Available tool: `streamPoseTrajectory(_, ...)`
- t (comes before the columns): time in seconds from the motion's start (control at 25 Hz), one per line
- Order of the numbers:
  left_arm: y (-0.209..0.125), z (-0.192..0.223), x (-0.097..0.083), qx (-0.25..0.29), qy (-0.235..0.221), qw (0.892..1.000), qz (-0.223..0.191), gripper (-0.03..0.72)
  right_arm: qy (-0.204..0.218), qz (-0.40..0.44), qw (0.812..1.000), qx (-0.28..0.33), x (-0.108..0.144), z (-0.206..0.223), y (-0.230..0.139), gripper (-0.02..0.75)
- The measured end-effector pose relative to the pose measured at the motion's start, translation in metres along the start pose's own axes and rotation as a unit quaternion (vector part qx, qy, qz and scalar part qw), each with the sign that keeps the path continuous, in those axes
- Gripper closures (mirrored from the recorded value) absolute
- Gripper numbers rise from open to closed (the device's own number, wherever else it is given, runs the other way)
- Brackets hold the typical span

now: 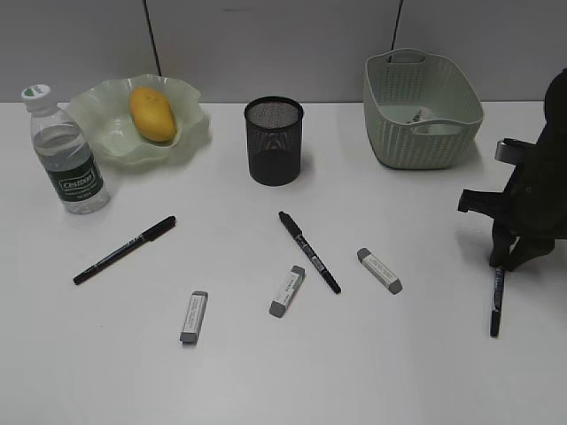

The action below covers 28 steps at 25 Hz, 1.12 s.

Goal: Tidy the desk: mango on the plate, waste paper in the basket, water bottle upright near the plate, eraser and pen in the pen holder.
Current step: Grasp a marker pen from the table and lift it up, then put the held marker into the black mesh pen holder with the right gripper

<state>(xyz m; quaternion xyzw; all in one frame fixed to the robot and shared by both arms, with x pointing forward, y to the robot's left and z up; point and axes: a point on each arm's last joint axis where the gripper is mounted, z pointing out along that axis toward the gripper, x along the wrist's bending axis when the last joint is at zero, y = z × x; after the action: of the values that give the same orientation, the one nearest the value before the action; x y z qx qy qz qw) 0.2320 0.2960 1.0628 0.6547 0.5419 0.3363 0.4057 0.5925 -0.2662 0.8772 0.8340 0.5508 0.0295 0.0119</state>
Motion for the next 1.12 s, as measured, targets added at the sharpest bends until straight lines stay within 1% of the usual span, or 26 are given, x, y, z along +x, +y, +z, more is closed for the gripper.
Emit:
streamPoseTrajectory(0.12, 0.000, 0.000, 0.000, 0.000, 0.000, 1.000, 0.000, 0.244, 0.004, -0.023, 1.000, -0.010, 0.001, -0.005, 0.001, 0.587)
streamPoseTrajectory(0.2, 0.000, 0.000, 0.000, 0.000, 0.000, 1.000, 0.000, 0.244, 0.014, -0.045, 0.998, -0.029, 0.002, -0.017, 0.003, 0.587)
streamPoseTrajectory(0.36, 0.000, 0.000, 0.000, 0.000, 0.000, 1.000, 0.000, 0.244, 0.049, -0.099, 0.987, -0.113, 0.007, -0.060, 0.007, 0.587)
streamPoseTrajectory(0.48, 0.000, 0.000, 0.000, 0.000, 0.000, 1.000, 0.000, 0.244, 0.096, -0.124, 0.968, -0.196, 0.020, -0.099, 0.006, 0.587)
streamPoseTrajectory(0.56, 0.000, 0.000, 0.000, 0.000, 0.000, 1.000, 0.000, 0.244, 0.130, -0.139, 0.948, -0.257, 0.032, -0.126, 0.004, 0.588)
streamPoseTrajectory(0.68, 0.000, 0.000, 0.000, 0.000, 0.000, 1.000, 0.000, 0.244, 0.174, -0.163, 0.913, -0.330, 0.055, -0.159, 0.002, 0.588)
streamPoseTrajectory(0.84, 0.000, 0.000, 0.000, 0.001, 0.000, 1.000, 0.000, 0.244, 0.223, -0.197, 0.865, -0.403, 0.091, -0.189, -0.006, 0.589)
streamPoseTrajectory(1.0, -0.001, 0.001, 0.000, 0.002, 0.000, 1.000, 0.000, 0.244, 0.263, -0.228, 0.813, -0.466, 0.124, -0.207, -0.013, 0.589)
streamPoseTrajectory(1.12, -0.001, 0.001, 0.000, 0.003, 0.000, 1.000, 0.000, 0.244, 0.291, -0.236, 0.782, -0.498, 0.143, -0.206, -0.017, 0.589)
